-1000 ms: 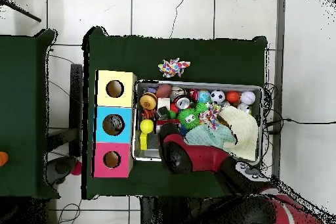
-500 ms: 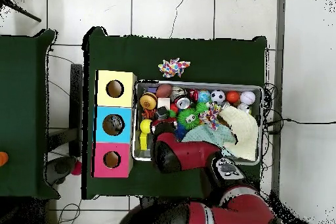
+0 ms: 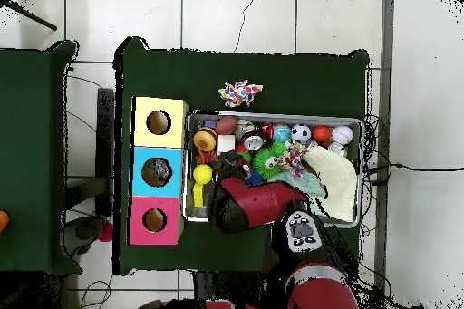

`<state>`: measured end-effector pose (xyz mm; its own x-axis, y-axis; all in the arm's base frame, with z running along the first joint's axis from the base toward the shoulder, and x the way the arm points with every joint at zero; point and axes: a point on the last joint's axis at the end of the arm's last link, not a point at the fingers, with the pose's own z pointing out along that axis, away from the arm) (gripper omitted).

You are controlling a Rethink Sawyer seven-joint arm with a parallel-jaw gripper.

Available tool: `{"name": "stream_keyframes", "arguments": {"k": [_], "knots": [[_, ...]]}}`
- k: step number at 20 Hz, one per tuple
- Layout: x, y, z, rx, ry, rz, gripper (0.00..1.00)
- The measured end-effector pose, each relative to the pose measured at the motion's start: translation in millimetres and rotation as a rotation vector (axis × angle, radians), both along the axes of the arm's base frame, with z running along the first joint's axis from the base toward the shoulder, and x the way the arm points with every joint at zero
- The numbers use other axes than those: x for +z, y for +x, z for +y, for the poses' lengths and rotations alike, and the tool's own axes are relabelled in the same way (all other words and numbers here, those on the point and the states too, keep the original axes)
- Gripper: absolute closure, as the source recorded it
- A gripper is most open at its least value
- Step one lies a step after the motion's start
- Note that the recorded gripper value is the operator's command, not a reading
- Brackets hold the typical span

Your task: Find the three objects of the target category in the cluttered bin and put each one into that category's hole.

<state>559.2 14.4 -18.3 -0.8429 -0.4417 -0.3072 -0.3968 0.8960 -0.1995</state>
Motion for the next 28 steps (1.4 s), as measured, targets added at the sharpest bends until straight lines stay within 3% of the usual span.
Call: {"name": "stream_keyframes", "arguments": {"k": [8, 17, 28], "knots": [[6, -11.7, -38, 0.035, -0.081, 0.091, 1.0], [8, -8.0, -54, 0.096, -0.124, 0.076, 1.0], [7, -6.2, -57, 0.127, -0.147, 0.084, 1.0]]}}
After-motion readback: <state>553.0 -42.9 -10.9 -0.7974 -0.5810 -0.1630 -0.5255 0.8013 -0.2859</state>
